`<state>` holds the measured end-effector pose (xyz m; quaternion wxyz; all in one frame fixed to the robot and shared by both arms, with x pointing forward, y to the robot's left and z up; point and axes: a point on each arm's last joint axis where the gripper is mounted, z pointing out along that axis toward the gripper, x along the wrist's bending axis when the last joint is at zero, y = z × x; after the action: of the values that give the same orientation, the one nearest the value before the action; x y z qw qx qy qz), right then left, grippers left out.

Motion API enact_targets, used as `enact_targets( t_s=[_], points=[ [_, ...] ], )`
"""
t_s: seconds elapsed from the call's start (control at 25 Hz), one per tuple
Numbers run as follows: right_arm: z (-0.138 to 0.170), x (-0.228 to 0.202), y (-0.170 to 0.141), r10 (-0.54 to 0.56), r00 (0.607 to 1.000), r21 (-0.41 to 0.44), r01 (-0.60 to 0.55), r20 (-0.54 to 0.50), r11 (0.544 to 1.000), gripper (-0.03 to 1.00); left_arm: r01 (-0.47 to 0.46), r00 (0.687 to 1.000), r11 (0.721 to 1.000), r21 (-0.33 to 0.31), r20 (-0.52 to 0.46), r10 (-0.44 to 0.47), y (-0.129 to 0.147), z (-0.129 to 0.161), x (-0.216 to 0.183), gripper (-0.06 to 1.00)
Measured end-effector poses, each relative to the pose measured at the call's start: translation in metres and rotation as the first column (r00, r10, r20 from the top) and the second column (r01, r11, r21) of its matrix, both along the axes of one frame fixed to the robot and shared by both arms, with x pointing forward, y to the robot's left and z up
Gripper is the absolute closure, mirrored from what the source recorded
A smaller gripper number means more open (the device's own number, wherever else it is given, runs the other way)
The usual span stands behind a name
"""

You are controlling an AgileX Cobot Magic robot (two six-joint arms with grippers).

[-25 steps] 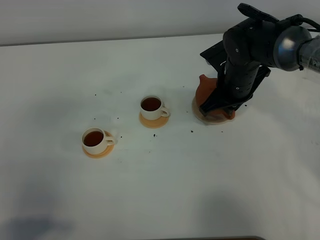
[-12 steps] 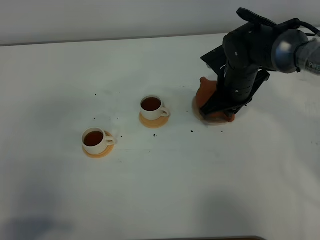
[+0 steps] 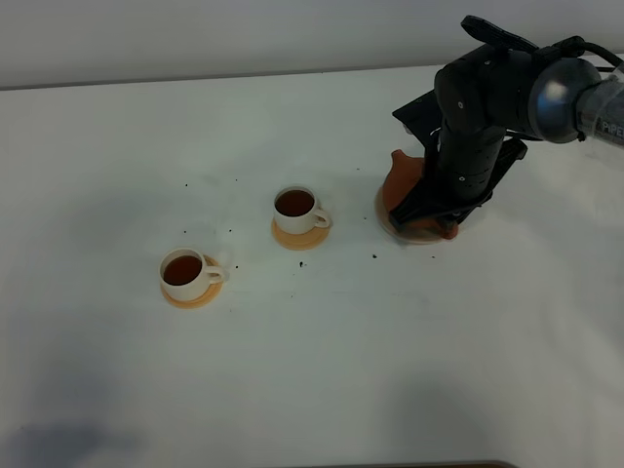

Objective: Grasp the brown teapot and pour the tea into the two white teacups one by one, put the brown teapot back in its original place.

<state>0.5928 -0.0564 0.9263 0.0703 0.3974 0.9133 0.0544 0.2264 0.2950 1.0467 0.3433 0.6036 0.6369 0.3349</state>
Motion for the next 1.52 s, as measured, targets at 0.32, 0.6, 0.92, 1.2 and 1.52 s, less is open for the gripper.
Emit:
enact_targets(
  t_s=[0.32,0.6,0.92,1.2,1.52],
  points=[
    [-0.001,-0.003,-0.003,-0.021,0.999,-0.027,0.02,-0.03,0.999,0.7,0.0,1.0,1.0,0.0,0.0,0.0,0.0,0.0,0.0,0.69],
    [0.029,-0.008,-0.01,-0.012,1.0,-0.047,0.012,0.001,0.999,0.49,0.0,1.0,1.0,0.0,0.0,0.0,0.0,0.0,0.0,0.69],
    [0.086,-0.055,-0.035,-0.054,0.993,-0.028,0.051,-0.109,0.998,0.51,0.0,1.0,1.0,0.0,0.0,0.0,0.0,0.0,0.0,0.69],
    [0.099,-0.136,-0.084,-0.05,0.98,-0.005,0.05,-0.191,0.999,0.59,0.0,1.0,1.0,0.0,0.0,0.0,0.0,0.0,0.0,0.69],
    [0.104,-0.217,-0.14,-0.043,0.988,0.038,0.049,-0.151,0.998,0.67,0.0,1.0,1.0,0.0,0.0,0.0,0.0,0.0,0.0,0.69]
  ],
)
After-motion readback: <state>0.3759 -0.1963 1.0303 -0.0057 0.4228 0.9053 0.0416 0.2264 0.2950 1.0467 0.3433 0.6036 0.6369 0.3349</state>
